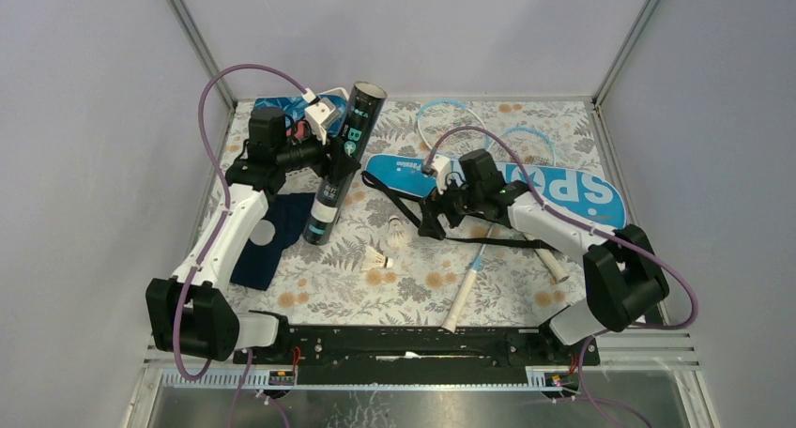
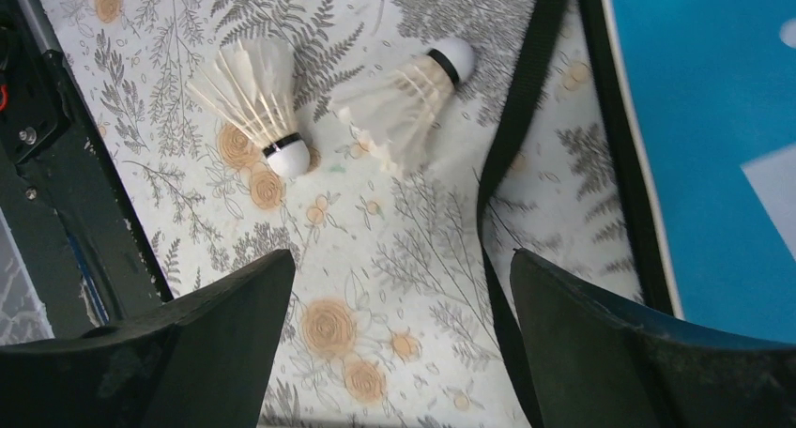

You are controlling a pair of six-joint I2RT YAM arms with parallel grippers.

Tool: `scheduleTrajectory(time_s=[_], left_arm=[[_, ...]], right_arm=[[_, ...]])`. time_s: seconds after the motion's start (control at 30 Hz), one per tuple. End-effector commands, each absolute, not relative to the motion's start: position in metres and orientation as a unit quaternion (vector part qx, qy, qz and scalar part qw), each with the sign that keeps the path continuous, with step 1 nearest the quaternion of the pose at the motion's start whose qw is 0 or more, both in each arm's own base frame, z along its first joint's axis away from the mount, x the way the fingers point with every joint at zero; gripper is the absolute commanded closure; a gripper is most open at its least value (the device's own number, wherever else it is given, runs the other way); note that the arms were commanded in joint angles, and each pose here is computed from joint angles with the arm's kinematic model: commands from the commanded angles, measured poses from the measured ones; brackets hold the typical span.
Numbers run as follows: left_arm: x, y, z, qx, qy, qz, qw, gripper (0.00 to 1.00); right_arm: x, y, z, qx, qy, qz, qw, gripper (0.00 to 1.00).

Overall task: Pack up the badminton gear
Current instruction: Pick up the shuttlecock at the center of the board.

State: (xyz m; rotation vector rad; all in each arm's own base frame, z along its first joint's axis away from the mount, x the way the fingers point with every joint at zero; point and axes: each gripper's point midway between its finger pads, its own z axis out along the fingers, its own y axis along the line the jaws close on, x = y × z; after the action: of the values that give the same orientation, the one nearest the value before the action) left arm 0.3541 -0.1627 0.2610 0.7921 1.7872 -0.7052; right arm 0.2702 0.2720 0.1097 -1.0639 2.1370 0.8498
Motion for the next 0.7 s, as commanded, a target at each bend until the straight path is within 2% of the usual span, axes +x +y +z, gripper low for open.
scheduleTrajectory(time_s=[0.0,0.2,0.43,0.67], left_arm=[[0.357,-0.161,0.284,0.321,0.716,-0.301,0.541,0.97],[0.356,-0.159,0.288,0.322,0.713,-0.303,0.544,0.97],[0.356,-0.159,0.283,0.326,0.713,-0.302,0.542,0.97],[0.357,-0.158,0.282,0.329,0.714,-0.298,0.541,0.97]], right_arm=[[0.283,0.298,0.103,-0.413,0.79,0.317,0.324,0.11],[0.275,0.315,0.075,-0.442,0.789,0.302,0.302,0.15],[0.287,0.33,0.066,-0.465,0.777,0.271,0.328,0.2],[0.301,0.337,0.06,-0.476,0.77,0.251,0.343,0.34]])
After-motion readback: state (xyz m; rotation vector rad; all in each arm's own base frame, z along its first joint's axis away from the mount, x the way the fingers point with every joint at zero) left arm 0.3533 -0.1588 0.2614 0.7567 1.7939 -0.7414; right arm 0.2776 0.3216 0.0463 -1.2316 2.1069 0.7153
